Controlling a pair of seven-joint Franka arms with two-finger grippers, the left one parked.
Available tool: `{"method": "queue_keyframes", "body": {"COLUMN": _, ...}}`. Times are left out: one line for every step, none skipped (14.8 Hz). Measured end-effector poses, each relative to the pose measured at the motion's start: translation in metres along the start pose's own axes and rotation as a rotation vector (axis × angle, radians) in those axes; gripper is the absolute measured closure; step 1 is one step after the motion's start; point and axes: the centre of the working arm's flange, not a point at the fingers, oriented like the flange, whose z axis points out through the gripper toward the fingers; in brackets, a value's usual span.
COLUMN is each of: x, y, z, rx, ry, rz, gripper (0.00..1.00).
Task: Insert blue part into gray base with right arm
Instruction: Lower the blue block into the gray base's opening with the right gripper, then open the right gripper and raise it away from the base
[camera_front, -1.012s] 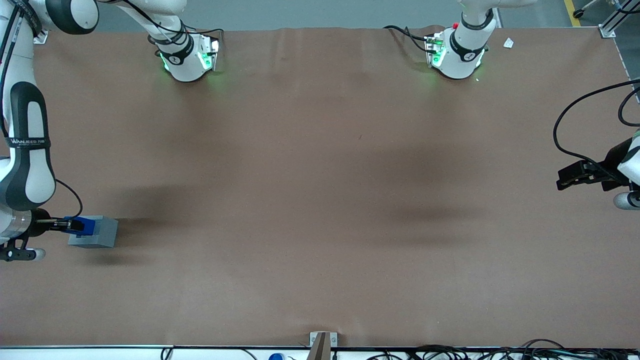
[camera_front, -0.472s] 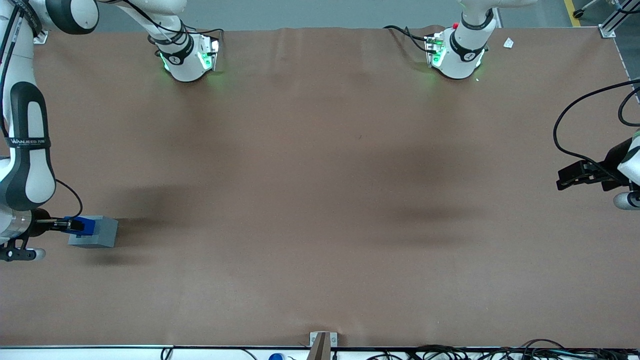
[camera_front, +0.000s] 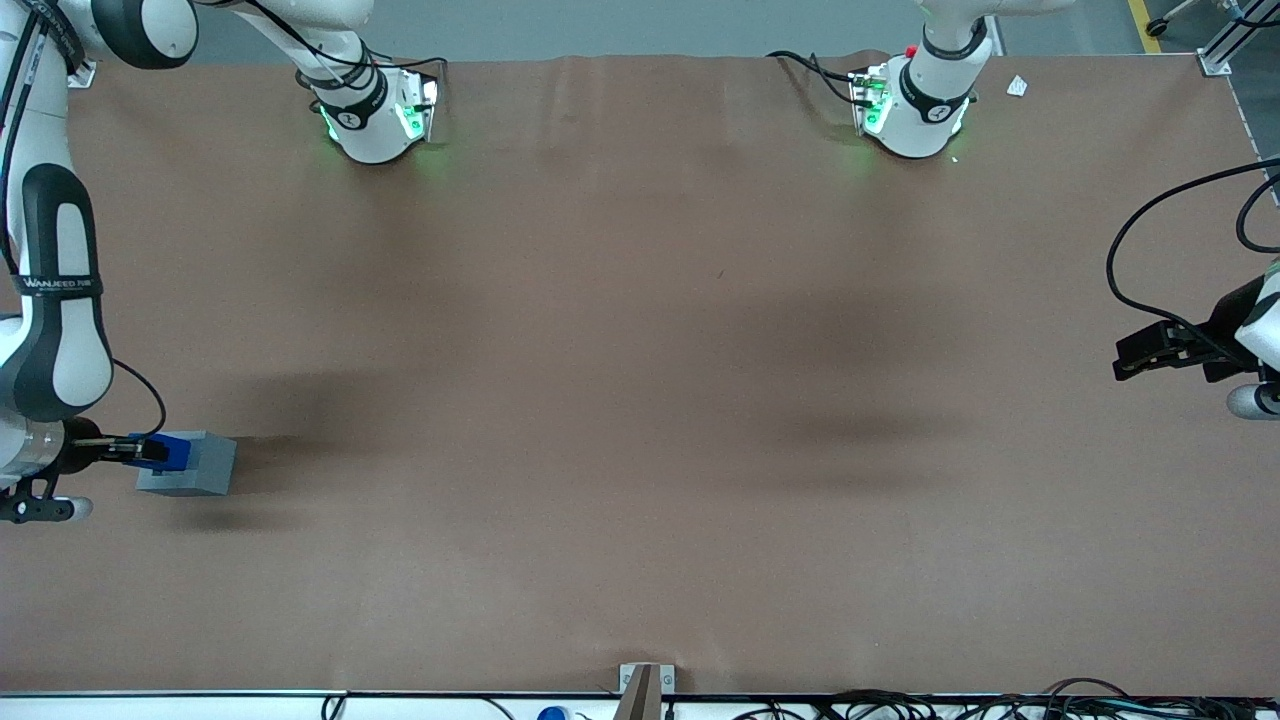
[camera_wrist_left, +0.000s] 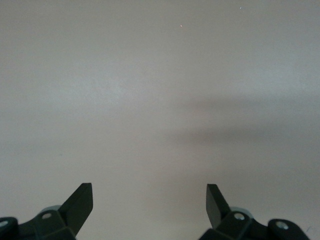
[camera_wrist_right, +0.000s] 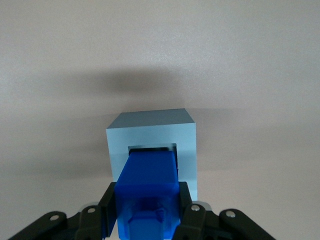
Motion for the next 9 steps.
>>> {"method": "queue_keyframes", "body": {"x": 0.0, "y": 0.0, "z": 0.0, "rx": 0.0, "ry": 0.0, "rz": 0.0, "gripper": 0.49}}
{"method": "queue_keyframes", "body": {"x": 0.0, "y": 0.0, "z": 0.0, "rx": 0.0, "ry": 0.0, "rz": 0.0, "gripper": 0.49}}
{"method": "queue_keyframes", "body": {"x": 0.0, "y": 0.0, "z": 0.0, "rx": 0.0, "ry": 0.0, "rz": 0.0, "gripper": 0.49}}
{"method": "queue_keyframes", "body": {"x": 0.0, "y": 0.0, "z": 0.0, "rx": 0.0, "ry": 0.001, "rz": 0.0, "gripper": 0.49}}
{"method": "queue_keyframes", "body": {"x": 0.0, "y": 0.0, "z": 0.0, "rx": 0.0, "ry": 0.001, "rz": 0.0, "gripper": 0.49}}
{"method": "queue_keyframes", "body": {"x": 0.001, "y": 0.0, "z": 0.005, "rx": 0.0, "ry": -0.003, "rz": -0.001, "gripper": 0.45}}
{"method": "queue_keyframes", "body": {"x": 0.002, "y": -0.001, "z": 0.014, "rx": 0.002, "ry": -0.012, "rz": -0.002, "gripper": 0.37}}
{"method": "queue_keyframes", "body": {"x": 0.003, "y": -0.002, "z": 0.025, "rx": 0.003, "ry": -0.019, "rz": -0.004, "gripper": 0.26}}
{"method": "queue_keyframes", "body": {"x": 0.005, "y": -0.003, "z": 0.032, "rx": 0.004, "ry": -0.023, "rz": -0.006, "gripper": 0.17}}
